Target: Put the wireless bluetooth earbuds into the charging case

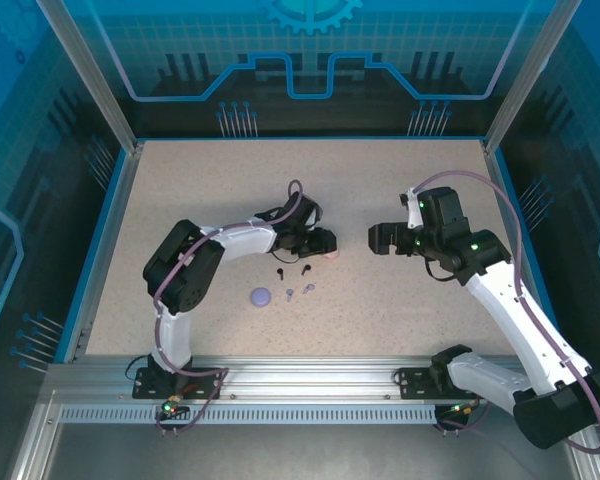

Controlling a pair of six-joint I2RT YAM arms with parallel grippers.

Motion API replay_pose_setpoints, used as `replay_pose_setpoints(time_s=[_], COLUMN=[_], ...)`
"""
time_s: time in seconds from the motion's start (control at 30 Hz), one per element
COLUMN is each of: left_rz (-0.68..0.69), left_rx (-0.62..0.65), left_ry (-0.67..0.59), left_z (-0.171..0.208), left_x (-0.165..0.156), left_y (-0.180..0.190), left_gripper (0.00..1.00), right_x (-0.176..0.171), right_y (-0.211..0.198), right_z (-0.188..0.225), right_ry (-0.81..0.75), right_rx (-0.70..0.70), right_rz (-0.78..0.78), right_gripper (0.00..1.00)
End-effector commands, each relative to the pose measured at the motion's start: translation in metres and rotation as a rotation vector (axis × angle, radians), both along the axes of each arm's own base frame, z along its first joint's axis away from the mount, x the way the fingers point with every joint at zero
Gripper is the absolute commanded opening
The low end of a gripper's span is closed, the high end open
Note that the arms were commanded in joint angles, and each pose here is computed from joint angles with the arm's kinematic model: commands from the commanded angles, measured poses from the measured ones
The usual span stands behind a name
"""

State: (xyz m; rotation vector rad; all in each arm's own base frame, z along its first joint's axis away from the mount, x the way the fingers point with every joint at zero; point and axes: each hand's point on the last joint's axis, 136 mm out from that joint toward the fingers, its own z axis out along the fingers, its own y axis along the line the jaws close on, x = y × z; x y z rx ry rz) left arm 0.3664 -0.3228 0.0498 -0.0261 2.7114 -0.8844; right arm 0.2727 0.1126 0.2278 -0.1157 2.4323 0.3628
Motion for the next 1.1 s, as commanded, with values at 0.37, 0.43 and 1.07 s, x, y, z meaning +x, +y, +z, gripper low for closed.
replay_pose_setpoints(time_s=[0.37, 0.43, 1.07], left_rz=[0.147, 0.188, 0.473], left_rx=[-0.044, -0.053, 0.088], left_ry=[-0.27, -0.306, -0.535], left_z=[0.118, 0.133, 0.204], left_x=[-0.002, -0.004, -0.061], left_y=[0.082, 0.101, 0.245], left_gripper=[0.54, 0.55, 0.78], right_x=[0.02, 0.027, 0.069], right_y=[0.04, 0.045, 0.167], right_z=[-0.008, -0.011, -0.088], right_ry=[0.108, 0.117, 0.136], right_rx=[-0.117, -0.165, -0.5], right_rz=[0.261, 0.293, 0.956], right_gripper=[1.0, 1.0, 0.95])
